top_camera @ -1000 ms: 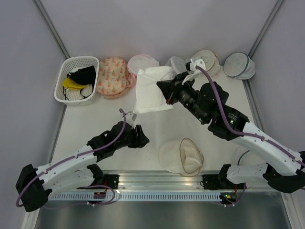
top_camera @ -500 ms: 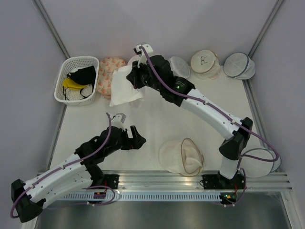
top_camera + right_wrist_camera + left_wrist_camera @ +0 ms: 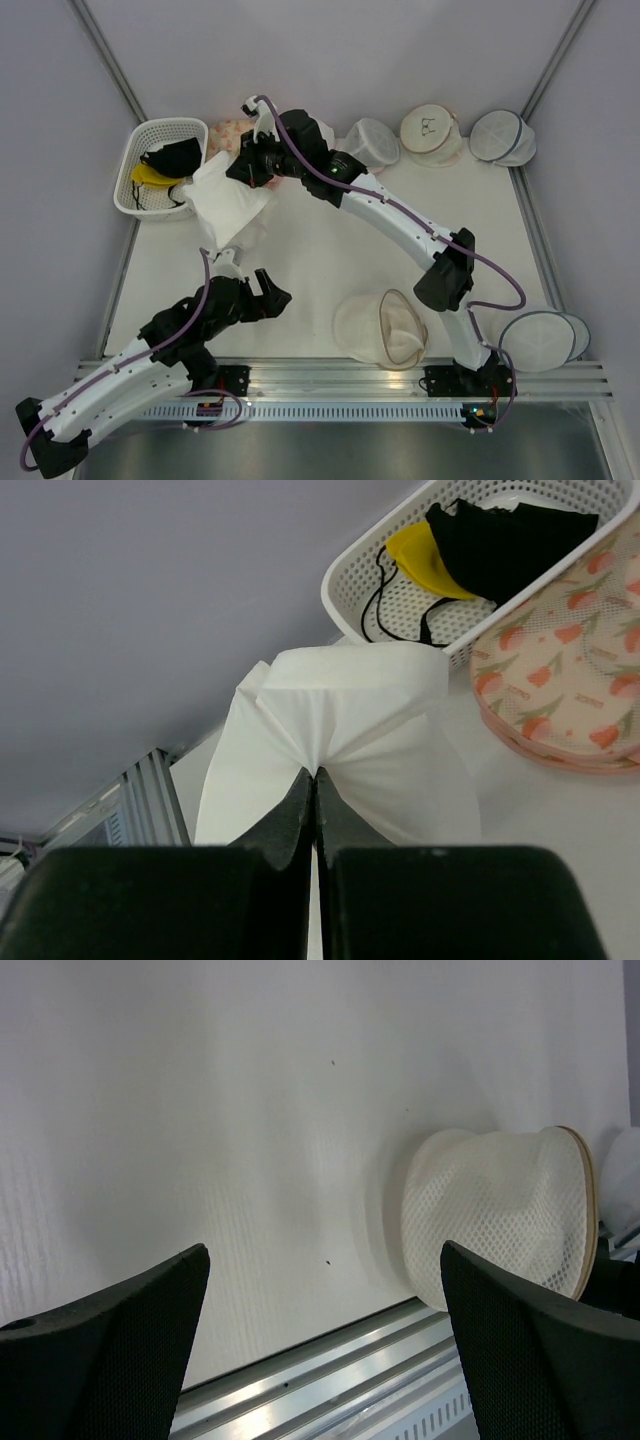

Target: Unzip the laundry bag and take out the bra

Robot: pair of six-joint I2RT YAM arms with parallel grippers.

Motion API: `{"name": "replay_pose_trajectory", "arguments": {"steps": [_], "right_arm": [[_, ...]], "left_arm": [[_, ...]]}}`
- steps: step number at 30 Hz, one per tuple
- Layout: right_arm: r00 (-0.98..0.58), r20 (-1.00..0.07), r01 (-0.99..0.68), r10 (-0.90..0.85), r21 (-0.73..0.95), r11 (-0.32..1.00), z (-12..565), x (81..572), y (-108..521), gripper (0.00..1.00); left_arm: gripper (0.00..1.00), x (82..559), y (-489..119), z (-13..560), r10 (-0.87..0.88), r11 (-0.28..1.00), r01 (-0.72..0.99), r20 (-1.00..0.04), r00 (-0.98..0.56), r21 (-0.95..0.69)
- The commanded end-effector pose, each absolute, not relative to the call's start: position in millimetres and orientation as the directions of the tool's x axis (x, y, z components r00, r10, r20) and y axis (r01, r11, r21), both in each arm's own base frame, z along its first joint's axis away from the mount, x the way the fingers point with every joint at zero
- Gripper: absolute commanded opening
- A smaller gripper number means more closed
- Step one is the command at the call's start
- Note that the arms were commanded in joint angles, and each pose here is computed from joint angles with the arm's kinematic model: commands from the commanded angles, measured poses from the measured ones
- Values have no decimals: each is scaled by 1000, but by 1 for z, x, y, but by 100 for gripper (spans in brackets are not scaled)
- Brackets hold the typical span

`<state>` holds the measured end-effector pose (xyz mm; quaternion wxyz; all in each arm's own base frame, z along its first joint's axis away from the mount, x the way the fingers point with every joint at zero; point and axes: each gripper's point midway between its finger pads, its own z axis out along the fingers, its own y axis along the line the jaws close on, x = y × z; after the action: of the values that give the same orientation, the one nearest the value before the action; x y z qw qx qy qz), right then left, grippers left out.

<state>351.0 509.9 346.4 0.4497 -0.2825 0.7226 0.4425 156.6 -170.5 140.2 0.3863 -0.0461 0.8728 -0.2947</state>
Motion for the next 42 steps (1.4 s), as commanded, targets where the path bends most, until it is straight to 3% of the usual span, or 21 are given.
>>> {"name": "replay_pose_trajectory", "arguments": {"steps": [1,6,9,18,25,33,42], "right_arm": [[-391,-918,-865,71,392,313,392,343,521,0],[-412,-911,-863,-11,386,326,365,341,519,0],[-389,-917,-867,-82,335,368,347,339,506,0],[-373,-897,-869,-237,248,429,316,324,467,0],[-391,-889,-890,-239,299,344,323,293,456,0],[-409,-881,-906,-237,362,220,335,257,447,0],[-434,-871,-901,-232,425,89,348,225,442,0]], "left_arm": [[100,158,-153,131,-361,847,43,-632,-686,-530],[100,172,-133,168,-482,818,-9,-677,-556,-575],[100,182,-121,215,-547,784,51,-728,-413,-618],[100,187,-83,289,-575,797,108,-800,-169,-595],[100,197,-85,267,-541,830,49,-822,-178,-556],[100,188,-125,291,-603,714,333,-782,-156,-617],[100,186,-138,298,-638,654,379,-747,-188,-654]]}}
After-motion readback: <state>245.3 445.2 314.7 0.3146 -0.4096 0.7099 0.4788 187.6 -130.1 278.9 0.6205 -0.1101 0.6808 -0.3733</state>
